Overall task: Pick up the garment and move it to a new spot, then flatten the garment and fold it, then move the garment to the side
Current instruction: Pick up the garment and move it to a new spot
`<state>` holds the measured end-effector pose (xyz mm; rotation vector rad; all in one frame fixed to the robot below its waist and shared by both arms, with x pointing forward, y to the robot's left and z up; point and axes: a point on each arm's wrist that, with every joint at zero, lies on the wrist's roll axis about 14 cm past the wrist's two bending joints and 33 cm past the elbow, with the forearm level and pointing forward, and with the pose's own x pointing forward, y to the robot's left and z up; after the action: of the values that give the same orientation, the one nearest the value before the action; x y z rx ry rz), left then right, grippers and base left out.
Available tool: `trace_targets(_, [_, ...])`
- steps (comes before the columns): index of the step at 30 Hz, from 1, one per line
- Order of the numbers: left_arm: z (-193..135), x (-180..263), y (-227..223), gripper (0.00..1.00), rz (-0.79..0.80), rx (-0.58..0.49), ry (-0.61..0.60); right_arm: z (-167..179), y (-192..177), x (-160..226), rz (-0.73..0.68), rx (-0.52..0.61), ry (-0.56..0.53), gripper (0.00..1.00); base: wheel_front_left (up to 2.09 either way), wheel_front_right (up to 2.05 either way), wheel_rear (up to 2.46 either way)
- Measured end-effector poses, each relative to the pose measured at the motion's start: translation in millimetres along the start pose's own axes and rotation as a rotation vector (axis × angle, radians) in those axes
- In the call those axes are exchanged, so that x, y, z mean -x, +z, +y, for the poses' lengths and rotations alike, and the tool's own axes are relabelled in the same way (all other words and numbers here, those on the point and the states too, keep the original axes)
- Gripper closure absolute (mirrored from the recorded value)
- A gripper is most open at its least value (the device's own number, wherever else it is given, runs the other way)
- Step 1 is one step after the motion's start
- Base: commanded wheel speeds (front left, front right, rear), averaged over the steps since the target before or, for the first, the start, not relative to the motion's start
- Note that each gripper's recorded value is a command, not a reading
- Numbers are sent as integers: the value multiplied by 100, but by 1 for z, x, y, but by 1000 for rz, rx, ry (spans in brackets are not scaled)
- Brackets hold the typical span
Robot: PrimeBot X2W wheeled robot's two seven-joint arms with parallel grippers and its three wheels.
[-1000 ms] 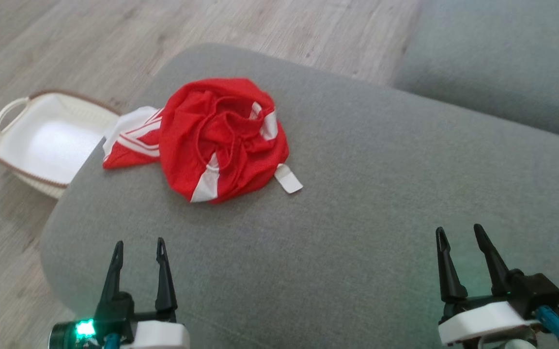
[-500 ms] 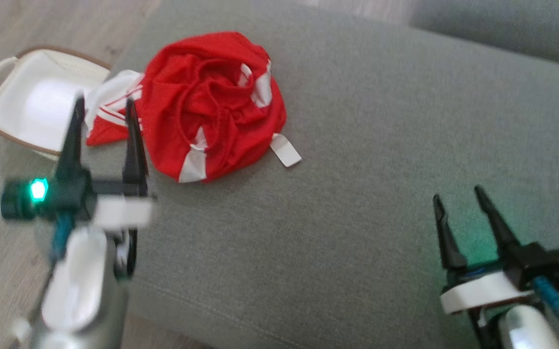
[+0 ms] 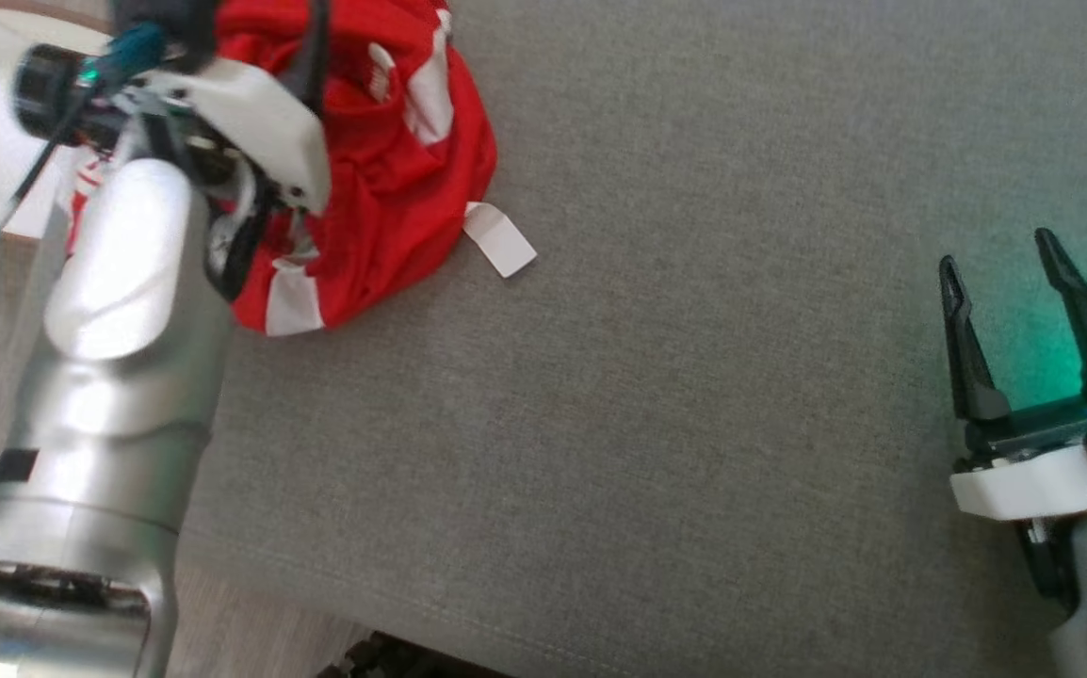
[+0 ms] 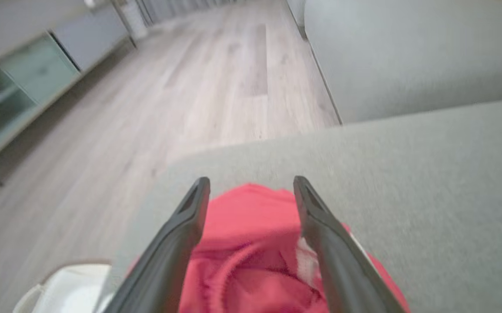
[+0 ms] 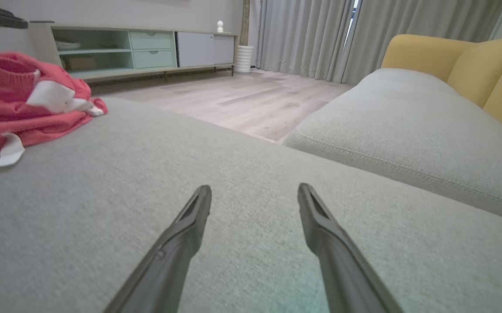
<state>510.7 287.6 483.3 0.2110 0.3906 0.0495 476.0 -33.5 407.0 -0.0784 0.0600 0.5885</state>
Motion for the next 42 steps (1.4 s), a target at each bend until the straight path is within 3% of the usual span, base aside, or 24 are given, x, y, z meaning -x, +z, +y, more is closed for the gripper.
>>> trace_targets(4, [-31,-9,-55,0,217,15,-90,-5,-14,4,33,1,-7,0,0,0,0])
trace_targets(8, [-29,-7,-92,0,338,-1,-102,-12,-18,8,43,4,-20,0,0,0,0])
trace_targets(9, [-27,-6,-97,60,349,-12,-101,-13,-18,8,43,5,-23,0,0,0,0])
trace_targets(10, [-25,-7,-98,84,341,-13,-98,-14,-19,9,44,6,-24,0,0,0,0])
trace_targets(11, [-23,-8,-99,100,332,-8,-93,-14,-20,9,45,7,-24,0,0,0,0])
trace_targets(19, [-7,-14,-53,100,131,21,-56,-11,-10,10,30,10,-27,0,0,0,0])
trace_targets(28, [-21,8,71,100,-194,-31,-138,1,40,27,-57,-29,-92,0,0,0,0])
trace_targets(33, [-53,33,143,100,-357,-69,-245,-8,64,55,-97,-40,-176,0,0,0,0])
trace_targets(42, [-167,92,236,100,-585,-80,-558,-35,77,140,-121,-80,-380,0,0,0,0])
